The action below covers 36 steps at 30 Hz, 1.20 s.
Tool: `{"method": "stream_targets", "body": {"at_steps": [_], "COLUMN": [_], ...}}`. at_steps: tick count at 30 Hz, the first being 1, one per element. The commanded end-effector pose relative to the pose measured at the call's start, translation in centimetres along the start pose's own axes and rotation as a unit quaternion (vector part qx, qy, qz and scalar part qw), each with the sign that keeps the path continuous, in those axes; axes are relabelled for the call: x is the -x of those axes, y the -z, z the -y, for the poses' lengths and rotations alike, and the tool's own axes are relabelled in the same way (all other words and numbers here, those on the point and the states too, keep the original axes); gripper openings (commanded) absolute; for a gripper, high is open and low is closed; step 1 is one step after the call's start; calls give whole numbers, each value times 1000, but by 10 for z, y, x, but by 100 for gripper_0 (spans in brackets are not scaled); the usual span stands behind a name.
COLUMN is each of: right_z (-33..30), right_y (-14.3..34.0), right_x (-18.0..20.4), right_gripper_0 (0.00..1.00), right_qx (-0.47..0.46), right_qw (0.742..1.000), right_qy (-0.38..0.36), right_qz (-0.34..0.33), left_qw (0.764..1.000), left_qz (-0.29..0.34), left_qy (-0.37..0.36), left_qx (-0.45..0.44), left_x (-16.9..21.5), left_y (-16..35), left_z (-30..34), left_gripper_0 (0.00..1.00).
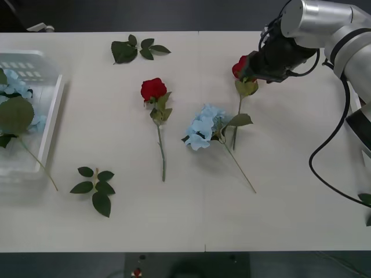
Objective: Put the red flowers into the right box and the blue flowers into the left box
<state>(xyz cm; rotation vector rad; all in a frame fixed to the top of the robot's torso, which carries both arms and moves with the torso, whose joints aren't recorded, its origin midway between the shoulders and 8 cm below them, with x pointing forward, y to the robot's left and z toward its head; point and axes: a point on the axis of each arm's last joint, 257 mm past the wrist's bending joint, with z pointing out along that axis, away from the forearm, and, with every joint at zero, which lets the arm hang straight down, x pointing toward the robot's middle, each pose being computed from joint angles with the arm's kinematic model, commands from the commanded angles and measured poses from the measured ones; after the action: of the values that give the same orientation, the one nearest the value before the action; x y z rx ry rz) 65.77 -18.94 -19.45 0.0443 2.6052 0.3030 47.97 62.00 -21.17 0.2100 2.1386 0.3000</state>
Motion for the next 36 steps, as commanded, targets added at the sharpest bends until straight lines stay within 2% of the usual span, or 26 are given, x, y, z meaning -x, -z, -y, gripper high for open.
{"method": "stream_targets", "body": {"at_steps": [1,2,3,5,11,13,15,19,25,30,33,36], "right_z": [-12,-11,-11,-12,-13,-10,-11,-10,-12,-15,-17,-19], "right_y": [7,5,2,-1,-9,-11,-15,-22,-35,-41,-44,-47], "right_x": [12,10,8,5,-3,-5,-8,-11,-7,-2,0,0], "right_gripper_0": [86,86,86,86,86,86,86,86,86,86,86,86], "right_qx": [-7,-11,-14,-17,-30,-36,-38,-42,-43,-41,-37,-35], "right_qw": [1000,1000,1000,1000,999,999,999,999,998,998,997,997], "right_qy": [-16,-16,-14,-16,-13,-12,-11,-13,-8,-1,-2,3], "right_qz": [10,9,7,5,1,-1,-2,3,33,54,64,71], "left_qw": [1000,1000,1000,1000,999,999,996,988,967,929,899,883], "left_qz": [8,9,9,11,10,7,7,20,65,122,118,115], "left_qy": [22,23,24,26,34,44,64,71,26,6,69,74], "left_qx": [14,14,12,10,-1,-19,-63,-137,-243,-348,-416,-449], "left_x": [13,14,13,14,13,13,17,43,114,178,212,242], "left_y": [5,5,4,4,4,6,13,35,75,112,129,137], "left_z": [-14,-14,-12,-11,-5,3,20,49,103,172,213,248], "left_gripper_0": [4,11,27,41,49,57,72,77,79,79,79,79]}}
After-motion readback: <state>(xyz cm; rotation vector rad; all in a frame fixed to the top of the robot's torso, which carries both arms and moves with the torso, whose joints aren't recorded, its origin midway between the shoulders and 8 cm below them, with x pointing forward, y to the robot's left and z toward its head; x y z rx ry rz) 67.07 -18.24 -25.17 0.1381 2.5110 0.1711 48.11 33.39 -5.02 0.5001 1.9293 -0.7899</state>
